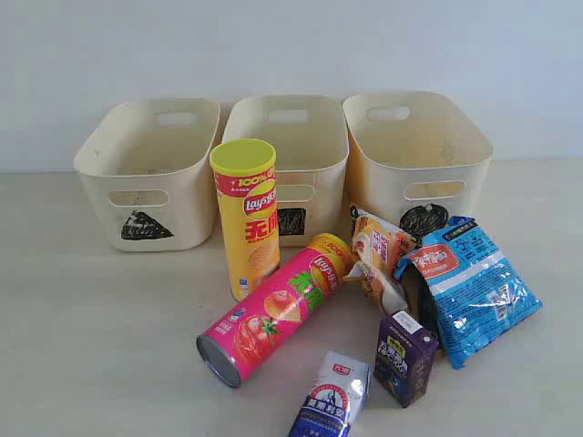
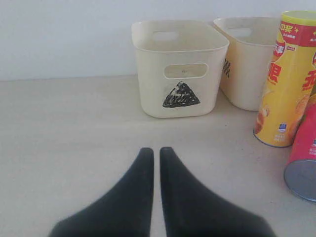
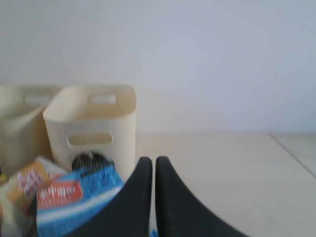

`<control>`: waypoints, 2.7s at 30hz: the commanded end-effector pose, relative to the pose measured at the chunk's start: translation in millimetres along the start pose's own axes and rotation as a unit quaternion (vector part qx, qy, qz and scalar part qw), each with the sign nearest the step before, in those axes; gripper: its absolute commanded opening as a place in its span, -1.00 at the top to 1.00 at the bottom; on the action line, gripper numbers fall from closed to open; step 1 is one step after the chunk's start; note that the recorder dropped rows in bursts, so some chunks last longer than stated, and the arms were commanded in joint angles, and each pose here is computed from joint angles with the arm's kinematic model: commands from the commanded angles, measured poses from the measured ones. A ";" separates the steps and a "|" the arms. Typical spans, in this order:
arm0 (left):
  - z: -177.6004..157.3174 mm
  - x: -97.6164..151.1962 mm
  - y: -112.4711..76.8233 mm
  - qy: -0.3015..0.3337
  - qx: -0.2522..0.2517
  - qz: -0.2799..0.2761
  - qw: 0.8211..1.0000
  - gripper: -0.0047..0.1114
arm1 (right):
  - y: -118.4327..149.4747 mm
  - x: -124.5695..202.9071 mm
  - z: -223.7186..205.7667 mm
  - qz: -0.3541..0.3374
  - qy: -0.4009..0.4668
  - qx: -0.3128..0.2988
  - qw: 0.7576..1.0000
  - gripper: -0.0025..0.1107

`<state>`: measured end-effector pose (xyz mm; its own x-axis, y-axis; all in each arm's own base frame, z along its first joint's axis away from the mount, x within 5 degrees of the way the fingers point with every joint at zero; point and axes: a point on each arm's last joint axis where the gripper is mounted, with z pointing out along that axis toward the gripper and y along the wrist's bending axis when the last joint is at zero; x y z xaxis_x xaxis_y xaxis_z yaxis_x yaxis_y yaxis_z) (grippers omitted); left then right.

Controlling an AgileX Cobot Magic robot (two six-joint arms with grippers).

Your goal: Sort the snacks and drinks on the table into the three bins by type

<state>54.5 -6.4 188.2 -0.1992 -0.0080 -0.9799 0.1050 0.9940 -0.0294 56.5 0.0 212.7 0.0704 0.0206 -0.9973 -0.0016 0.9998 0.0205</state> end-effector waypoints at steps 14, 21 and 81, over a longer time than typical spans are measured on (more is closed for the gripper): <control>0.0 0.5 0.0 -0.002 -0.001 -0.006 1.000 0.85 | 3.2 -81.7 40.9 0.072 -0.038 -0.012 0.997 0.96; 0.0 0.3 0.0 -0.004 -0.001 -0.006 1.000 0.85 | 0.9 -97.5 121.1 0.023 0.138 0.011 0.990 0.96; 0.0 0.2 0.0 -0.004 -0.001 -0.006 1.000 0.85 | -8.5 20.7 311.7 -0.034 0.607 -0.368 0.704 -0.88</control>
<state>54.5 -6.4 188.2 -0.1992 -0.0080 -0.9799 0.1050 0.9940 -0.0294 364.4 1.5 215.9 -0.7971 -0.4906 -0.3521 -0.5926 0.7474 0.3002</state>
